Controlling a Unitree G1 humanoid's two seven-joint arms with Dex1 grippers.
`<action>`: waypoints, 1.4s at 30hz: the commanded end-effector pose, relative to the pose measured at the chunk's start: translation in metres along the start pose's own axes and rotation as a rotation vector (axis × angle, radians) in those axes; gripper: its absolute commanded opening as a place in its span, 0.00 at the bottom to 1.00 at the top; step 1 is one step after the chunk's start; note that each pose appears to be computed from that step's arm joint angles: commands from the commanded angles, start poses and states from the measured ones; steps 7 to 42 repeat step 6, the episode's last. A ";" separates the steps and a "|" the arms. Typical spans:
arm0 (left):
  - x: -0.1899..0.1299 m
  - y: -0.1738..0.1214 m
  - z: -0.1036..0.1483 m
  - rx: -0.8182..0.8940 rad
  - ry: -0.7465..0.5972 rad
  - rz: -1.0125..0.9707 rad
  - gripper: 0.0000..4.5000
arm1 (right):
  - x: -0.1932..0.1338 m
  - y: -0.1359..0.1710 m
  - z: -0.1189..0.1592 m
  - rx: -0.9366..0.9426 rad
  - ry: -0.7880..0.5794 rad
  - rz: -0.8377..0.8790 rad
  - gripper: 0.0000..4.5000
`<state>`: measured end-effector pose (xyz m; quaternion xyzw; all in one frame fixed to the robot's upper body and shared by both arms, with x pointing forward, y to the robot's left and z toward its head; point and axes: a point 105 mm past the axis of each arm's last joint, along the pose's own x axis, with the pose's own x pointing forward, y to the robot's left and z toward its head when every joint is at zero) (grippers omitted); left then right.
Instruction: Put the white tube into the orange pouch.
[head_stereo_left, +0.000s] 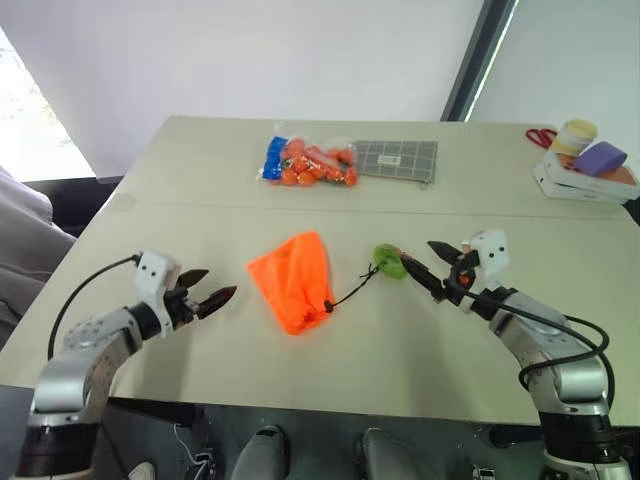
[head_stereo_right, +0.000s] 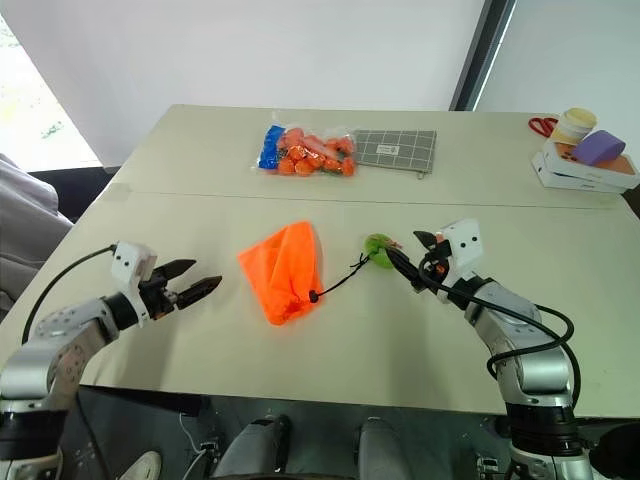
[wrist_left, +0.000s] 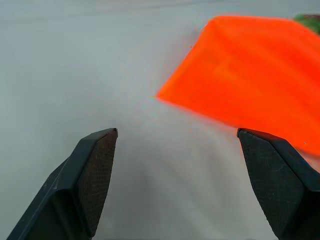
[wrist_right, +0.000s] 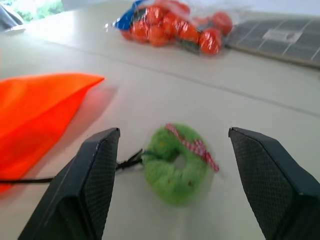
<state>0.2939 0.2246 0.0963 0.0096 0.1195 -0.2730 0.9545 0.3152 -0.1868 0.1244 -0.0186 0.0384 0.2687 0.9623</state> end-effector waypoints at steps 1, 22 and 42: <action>-0.007 0.004 0.011 0.056 -0.050 0.055 0.91 | -0.003 -0.002 0.008 -0.007 -0.047 0.012 0.80; -0.007 0.003 0.006 0.045 -0.054 0.074 0.91 | -0.001 -0.003 0.005 -0.009 -0.034 0.025 0.80; -0.007 0.003 0.006 0.045 -0.054 0.074 0.91 | -0.001 -0.003 0.005 -0.009 -0.034 0.025 0.80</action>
